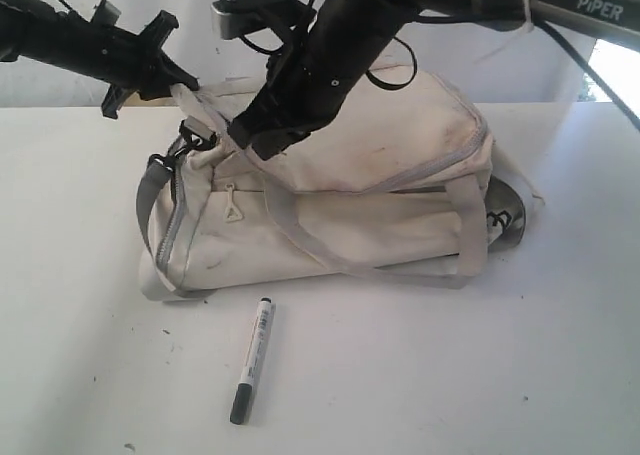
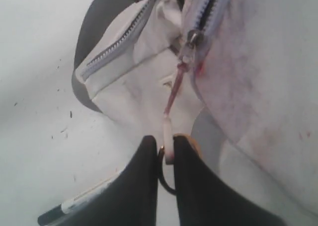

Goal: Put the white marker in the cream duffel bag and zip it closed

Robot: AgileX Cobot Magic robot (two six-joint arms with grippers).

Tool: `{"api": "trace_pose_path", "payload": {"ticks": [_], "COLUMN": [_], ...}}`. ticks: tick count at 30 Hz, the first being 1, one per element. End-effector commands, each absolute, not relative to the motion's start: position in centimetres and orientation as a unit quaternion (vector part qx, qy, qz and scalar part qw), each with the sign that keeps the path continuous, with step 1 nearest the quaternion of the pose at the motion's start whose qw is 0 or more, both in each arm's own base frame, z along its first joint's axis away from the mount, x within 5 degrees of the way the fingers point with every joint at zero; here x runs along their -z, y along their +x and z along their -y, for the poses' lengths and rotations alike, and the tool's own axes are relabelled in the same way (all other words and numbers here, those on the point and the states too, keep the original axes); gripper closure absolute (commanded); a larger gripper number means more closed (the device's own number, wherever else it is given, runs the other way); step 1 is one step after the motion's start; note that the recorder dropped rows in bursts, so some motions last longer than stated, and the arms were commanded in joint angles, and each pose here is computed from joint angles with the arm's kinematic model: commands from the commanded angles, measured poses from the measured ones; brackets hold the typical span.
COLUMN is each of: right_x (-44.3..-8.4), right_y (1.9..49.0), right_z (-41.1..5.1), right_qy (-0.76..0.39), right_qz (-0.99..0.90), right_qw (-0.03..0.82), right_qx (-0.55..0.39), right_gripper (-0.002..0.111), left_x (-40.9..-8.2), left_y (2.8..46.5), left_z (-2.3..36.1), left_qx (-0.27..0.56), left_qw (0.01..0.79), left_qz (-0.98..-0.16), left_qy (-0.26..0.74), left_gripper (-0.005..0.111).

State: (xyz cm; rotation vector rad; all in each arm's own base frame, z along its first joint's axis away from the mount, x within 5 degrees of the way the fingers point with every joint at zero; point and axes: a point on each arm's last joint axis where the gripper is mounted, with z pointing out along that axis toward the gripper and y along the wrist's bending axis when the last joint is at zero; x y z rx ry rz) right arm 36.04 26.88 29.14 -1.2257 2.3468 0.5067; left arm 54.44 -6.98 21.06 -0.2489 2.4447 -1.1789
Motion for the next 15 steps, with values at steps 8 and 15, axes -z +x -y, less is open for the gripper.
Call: {"api": "trace_pose_path", "payload": {"ticks": [8,15], "right_x": [-29.3,-29.4], "right_y": [35.6,36.1], "right_z": [-23.7,-23.3], "right_qy": [-0.389,-0.374], "right_qz": [-0.907,-0.912], "right_qw": [0.151,0.165], "right_qx": [-0.053,-0.024], "right_gripper": [0.108,0.108], "left_x": [-20.7,-20.7], "left_y": [54.8,54.7], "left_z": [4.1,3.9], "left_qx": [0.350,0.350], "left_qw": [0.238,0.228], "left_qz": [-0.901,-0.904], "left_qy": [-0.096,-0.089], "left_gripper": [0.106,0.103]}}
